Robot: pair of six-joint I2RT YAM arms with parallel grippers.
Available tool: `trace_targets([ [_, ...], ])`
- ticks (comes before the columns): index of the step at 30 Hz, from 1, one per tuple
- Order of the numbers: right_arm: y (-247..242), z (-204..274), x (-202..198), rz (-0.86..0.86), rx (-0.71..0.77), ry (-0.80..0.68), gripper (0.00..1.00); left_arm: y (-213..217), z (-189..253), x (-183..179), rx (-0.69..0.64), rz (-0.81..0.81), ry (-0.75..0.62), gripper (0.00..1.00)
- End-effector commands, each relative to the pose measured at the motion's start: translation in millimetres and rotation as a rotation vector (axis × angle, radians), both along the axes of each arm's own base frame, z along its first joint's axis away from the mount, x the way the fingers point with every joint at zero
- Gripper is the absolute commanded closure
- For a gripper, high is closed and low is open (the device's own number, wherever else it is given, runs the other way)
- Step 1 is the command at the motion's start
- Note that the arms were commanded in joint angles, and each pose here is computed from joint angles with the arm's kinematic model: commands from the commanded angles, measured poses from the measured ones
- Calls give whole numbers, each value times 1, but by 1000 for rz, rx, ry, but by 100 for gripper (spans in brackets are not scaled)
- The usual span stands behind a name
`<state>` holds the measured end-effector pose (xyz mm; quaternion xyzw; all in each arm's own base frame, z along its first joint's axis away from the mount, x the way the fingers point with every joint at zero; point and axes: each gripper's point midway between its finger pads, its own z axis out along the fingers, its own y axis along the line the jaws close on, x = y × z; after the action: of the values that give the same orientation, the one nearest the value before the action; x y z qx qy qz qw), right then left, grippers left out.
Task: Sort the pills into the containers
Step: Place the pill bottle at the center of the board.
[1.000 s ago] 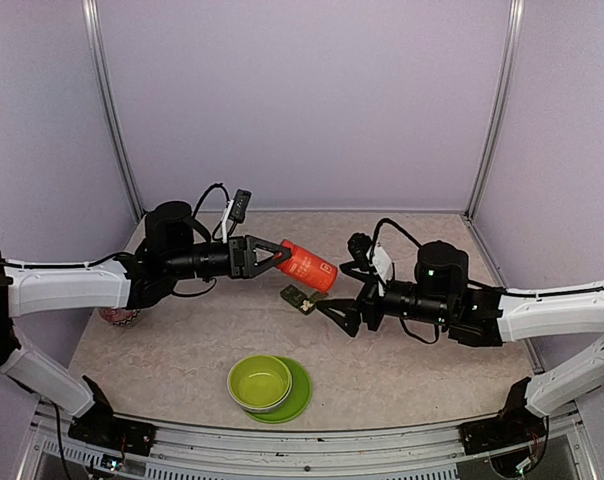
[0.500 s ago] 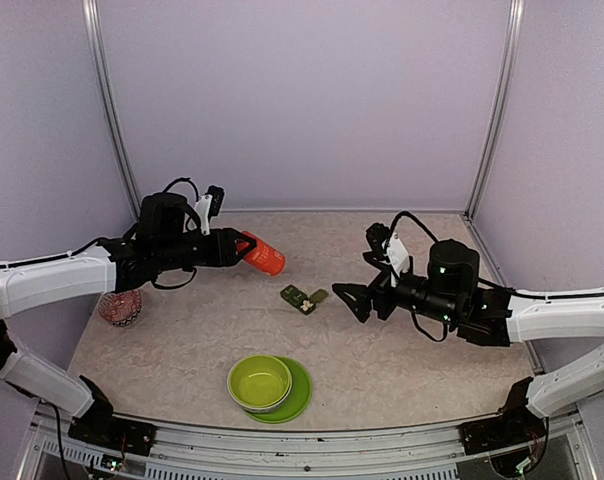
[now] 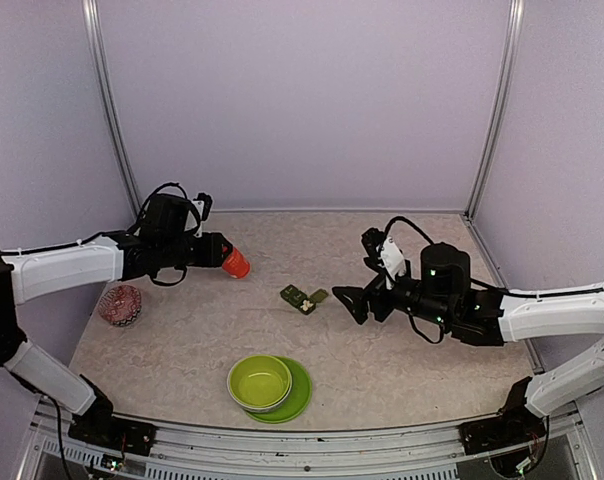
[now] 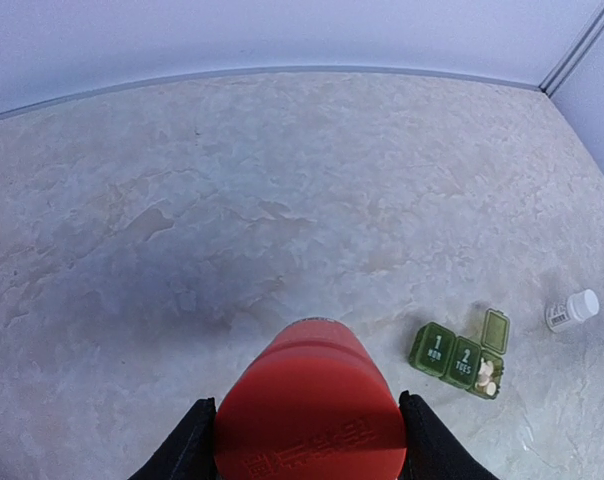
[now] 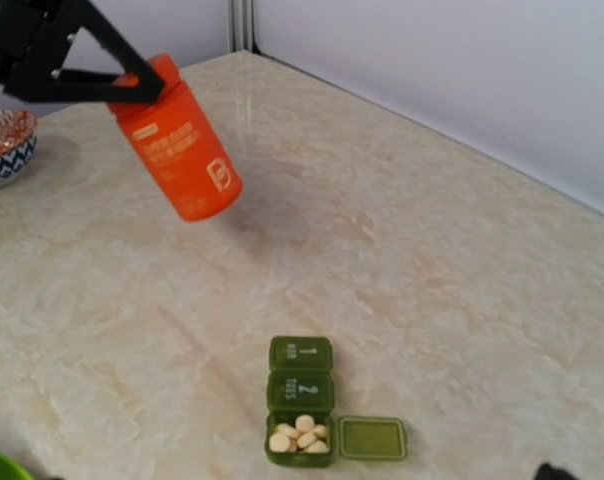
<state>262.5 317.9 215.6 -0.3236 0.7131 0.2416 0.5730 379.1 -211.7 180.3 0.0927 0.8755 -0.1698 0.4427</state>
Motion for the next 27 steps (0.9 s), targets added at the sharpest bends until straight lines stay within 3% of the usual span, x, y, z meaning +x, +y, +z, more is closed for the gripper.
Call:
trace_targets([
  [1,0,-4,7,-21,-7,14,0,15,9,21,71,70,-42,60],
  [8,-2,-8,8,-32,-18,21,0,20,-4,42,105,92,-11,60],
  [19,-10,-15,6,-50,-18,36,0,28,-23,74,264,140,25,60],
  [27,-12,-17,7,-58,-23,39,0,25,-39,88,291,110,74,57],
])
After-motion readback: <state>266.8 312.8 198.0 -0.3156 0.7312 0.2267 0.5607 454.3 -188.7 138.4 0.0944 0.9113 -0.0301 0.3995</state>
